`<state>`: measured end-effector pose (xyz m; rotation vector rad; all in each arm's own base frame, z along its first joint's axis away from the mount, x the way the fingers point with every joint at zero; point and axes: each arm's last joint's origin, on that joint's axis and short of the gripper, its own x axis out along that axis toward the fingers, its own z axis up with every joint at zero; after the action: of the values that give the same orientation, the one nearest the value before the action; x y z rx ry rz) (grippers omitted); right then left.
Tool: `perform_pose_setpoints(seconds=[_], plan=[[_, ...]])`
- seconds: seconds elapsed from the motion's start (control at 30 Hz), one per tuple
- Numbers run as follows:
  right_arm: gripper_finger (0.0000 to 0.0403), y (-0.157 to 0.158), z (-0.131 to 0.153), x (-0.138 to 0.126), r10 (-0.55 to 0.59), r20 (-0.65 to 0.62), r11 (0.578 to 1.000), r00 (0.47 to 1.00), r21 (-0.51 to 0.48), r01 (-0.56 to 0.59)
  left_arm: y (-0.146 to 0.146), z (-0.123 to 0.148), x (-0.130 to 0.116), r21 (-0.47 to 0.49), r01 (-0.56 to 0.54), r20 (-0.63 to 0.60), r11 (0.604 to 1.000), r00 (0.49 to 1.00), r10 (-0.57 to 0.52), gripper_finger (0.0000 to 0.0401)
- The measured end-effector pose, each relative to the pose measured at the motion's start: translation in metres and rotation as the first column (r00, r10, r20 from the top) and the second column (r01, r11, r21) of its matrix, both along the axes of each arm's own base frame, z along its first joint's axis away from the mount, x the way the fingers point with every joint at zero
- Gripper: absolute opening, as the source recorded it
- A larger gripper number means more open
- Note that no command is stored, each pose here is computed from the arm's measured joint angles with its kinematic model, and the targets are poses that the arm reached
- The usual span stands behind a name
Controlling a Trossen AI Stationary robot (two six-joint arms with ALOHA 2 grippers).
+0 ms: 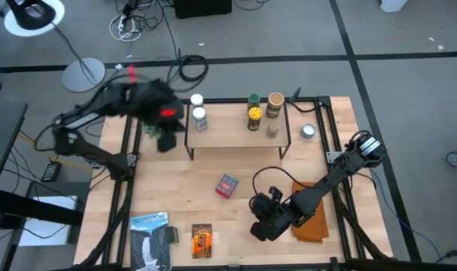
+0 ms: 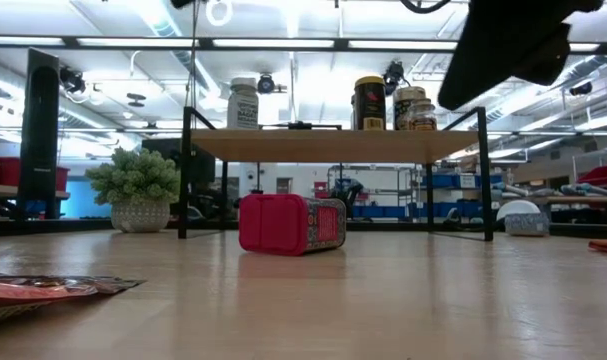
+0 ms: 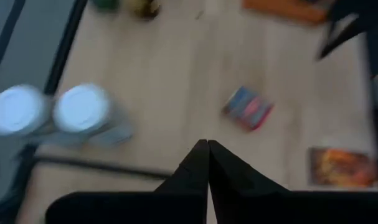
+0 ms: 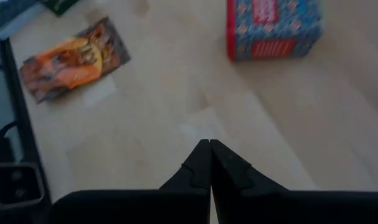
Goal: Shelf spices
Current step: Put the white seasoning bottle on the shelf
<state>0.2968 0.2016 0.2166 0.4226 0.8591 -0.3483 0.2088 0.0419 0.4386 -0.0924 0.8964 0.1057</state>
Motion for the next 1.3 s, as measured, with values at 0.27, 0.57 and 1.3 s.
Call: perform_pose_setpoints(seconds=[0.27,0.57,1.3], plan=[[0.0000,-0.007,0.004,0.006,-0.066,0.112,0.988,0.992,-0.131,0.081,-0.059,-0.068,-0.033,-0.068,0.060,0.317,0.996,0.948,-0.035,0.0002],[0.0000,-0.035,0.020,0.046,0.027,0.270,0.983,0.962,-0.182,0.024,-0.077,-0.159,-0.045,-0.125,0.053,0.534,0.991,0.845,0.023,0.0001],[0.0000,-0.184,0.080,0.118,-0.061,0.395,0.885,0.917,-0.403,0.232,-0.077,-0.227,-0.049,-0.119,-0.113,0.538,0.986,0.828,0.160,0.0001]])
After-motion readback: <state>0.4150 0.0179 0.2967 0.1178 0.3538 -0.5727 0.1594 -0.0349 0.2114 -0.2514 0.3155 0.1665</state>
